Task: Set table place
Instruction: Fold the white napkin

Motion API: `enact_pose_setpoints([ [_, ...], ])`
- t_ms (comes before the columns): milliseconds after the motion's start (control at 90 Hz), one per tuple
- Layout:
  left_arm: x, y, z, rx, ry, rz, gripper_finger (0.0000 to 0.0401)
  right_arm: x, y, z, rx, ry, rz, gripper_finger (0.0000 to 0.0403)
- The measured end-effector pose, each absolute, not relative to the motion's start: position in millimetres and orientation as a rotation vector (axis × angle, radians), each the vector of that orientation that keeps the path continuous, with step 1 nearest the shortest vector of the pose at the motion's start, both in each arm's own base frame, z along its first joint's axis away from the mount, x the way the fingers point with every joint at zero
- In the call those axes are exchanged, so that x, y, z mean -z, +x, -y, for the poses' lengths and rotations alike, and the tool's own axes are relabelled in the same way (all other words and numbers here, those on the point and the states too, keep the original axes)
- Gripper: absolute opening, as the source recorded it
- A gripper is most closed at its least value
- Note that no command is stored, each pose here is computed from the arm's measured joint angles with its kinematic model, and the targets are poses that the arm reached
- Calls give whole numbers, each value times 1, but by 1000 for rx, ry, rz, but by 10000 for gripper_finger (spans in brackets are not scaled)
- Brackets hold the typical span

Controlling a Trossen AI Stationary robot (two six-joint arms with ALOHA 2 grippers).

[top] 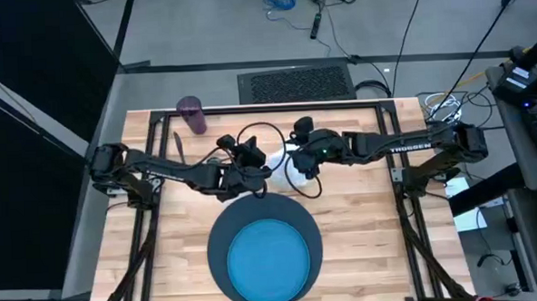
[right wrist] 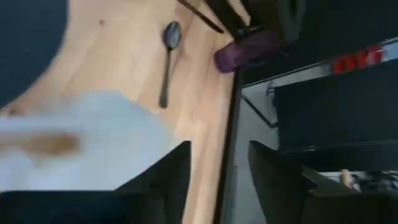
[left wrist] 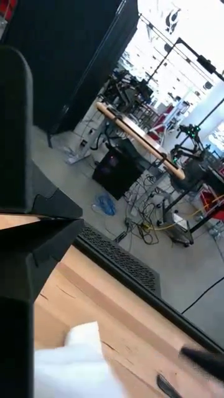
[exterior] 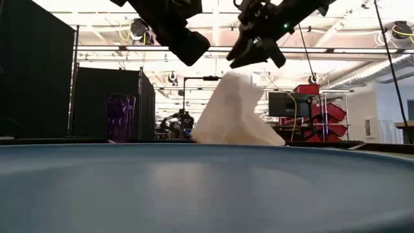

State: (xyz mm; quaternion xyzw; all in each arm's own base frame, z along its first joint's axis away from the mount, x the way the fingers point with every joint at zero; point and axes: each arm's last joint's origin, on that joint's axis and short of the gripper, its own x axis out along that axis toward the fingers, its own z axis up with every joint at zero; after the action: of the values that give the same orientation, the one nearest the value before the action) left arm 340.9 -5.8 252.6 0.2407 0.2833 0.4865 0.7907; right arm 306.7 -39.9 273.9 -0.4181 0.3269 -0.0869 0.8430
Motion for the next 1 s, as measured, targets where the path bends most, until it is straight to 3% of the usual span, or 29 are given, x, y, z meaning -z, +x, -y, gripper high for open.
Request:
enact_pose_setpoints([
  [233, -248, 337, 2, -1064, 496, -632, 0, -263, 297, 49, 286, -652, -808, 205],
  [622, -243, 345, -2, -824, 335, -612, 0, -236, 271, 57, 185, -100, -1042, 176],
  [822, -241, 347, -6, -701, 282, -628, 0, -213, 264, 55, 170, -50, -1070, 159],
  [1000, -240, 347, -10, -705, 277, -634, 0, -202, 265, 54, 157, -48, -1003, 152],
])
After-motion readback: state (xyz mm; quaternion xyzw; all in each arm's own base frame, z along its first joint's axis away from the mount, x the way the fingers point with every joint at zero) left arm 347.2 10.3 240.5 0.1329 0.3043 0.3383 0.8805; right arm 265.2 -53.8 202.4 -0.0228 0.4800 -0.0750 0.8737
